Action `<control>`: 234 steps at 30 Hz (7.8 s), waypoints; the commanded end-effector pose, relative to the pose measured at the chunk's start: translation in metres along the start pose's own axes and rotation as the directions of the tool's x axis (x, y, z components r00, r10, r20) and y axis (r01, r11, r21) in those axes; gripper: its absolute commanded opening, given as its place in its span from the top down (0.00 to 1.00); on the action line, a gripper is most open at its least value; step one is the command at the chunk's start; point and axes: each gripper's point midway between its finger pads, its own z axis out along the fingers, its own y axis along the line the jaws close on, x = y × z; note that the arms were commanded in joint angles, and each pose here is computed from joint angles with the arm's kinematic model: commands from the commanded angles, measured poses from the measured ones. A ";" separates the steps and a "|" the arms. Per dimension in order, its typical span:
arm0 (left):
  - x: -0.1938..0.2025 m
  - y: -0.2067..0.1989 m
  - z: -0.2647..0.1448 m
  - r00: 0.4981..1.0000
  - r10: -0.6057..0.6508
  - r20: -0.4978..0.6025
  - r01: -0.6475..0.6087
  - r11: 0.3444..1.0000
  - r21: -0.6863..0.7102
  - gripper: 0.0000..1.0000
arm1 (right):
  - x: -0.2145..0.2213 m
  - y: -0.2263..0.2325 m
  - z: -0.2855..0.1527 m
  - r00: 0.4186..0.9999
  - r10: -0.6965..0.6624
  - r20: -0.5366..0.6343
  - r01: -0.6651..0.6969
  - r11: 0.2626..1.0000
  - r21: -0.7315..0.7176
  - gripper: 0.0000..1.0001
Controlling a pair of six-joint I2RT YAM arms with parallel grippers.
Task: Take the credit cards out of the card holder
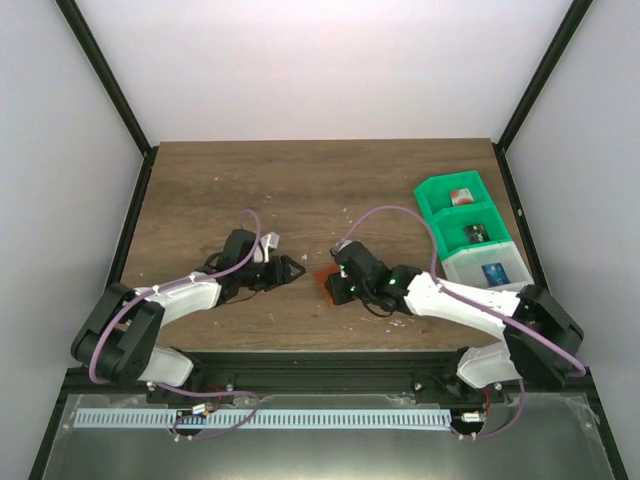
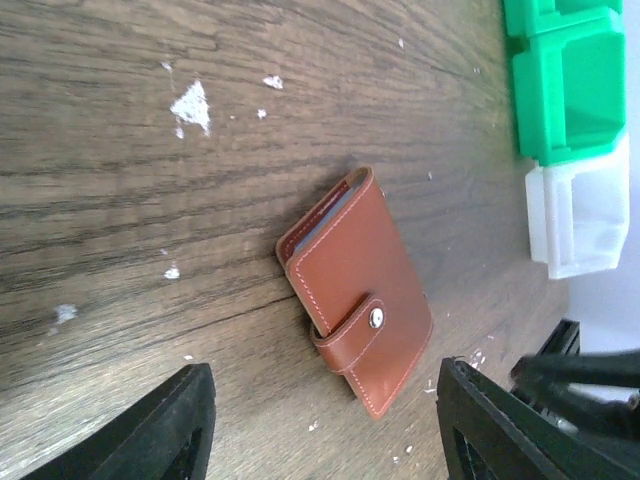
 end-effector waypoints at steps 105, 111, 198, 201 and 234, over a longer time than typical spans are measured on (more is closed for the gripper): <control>0.054 0.005 0.060 0.953 0.199 -0.228 -0.256 0.932 -0.257 0.65 | 0.010 -0.027 0.024 0.955 0.296 -0.017 -0.288 0.915 -0.282 1.00; 0.054 0.008 0.059 0.950 0.210 -0.233 -0.271 0.923 -0.274 0.74 | 0.009 -0.028 0.024 0.955 0.296 -0.010 -0.287 0.917 -0.275 1.00; 0.048 -0.034 0.018 0.982 0.119 -0.144 -0.116 0.993 0.031 1.00 | 0.012 -0.011 0.014 0.999 -0.040 0.033 0.032 0.980 0.198 0.38; 0.050 -0.031 0.019 0.981 0.121 -0.149 -0.118 0.993 0.025 1.00 | 0.011 -0.017 0.010 0.999 -0.037 0.040 0.027 0.973 0.228 0.42; 0.040 0.014 0.011 0.979 0.146 -0.140 -0.165 0.976 -0.139 1.00 | 0.051 -0.081 -0.006 0.985 0.168 0.049 -0.175 0.965 0.195 0.87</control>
